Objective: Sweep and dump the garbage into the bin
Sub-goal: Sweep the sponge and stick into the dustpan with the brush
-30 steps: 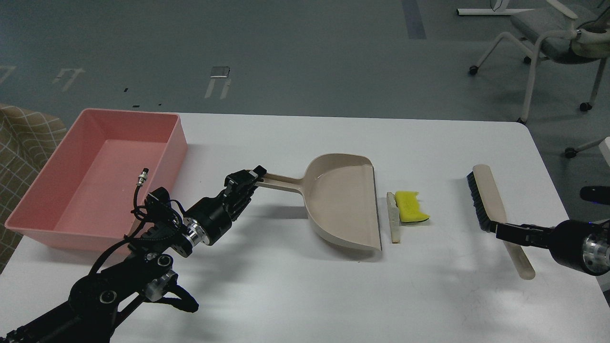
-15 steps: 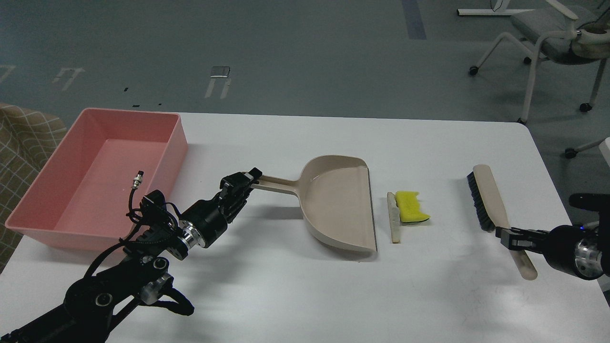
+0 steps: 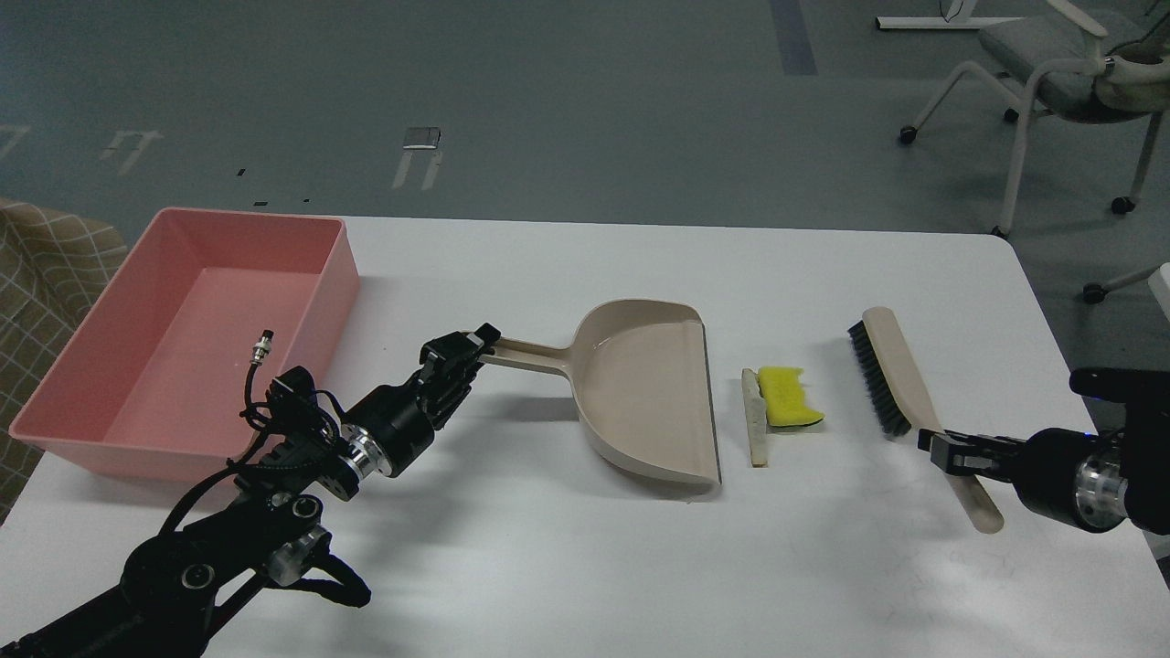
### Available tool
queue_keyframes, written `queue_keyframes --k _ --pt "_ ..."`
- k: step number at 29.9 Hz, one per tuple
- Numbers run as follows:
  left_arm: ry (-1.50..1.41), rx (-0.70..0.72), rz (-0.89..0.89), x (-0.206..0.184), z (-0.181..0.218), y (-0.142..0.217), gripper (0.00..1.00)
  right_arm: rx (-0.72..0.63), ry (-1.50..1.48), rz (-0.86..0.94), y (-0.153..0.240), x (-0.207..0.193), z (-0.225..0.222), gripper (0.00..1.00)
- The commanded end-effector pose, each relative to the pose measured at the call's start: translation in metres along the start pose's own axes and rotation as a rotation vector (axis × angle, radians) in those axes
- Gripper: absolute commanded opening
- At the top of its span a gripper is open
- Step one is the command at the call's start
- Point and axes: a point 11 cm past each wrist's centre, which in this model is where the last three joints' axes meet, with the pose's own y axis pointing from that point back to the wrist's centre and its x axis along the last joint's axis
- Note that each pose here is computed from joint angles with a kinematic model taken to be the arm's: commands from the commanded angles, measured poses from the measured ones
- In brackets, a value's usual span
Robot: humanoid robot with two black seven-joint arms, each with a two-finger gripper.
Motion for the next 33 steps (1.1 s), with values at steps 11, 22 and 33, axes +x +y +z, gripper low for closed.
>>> queue_keyframes --k 11,22,33 --pt "-0.007 0.002 0.014 0.005 0.0 0.002 0.15 0.141 0.01 -0.055 -0.03 -0.011 -0.055 0.02" --pt "0.006 -0.005 0.032 -0.001 -0.003 0.004 0.15 0.27 0.119 -0.084 -0.095 0.013 -0.144 0.02" --pt "0.05 -0.038 0.091 0.014 0.004 0.008 0.18 0.27 0.13 0.046 -0.074 0.069 -0.142 0.03"
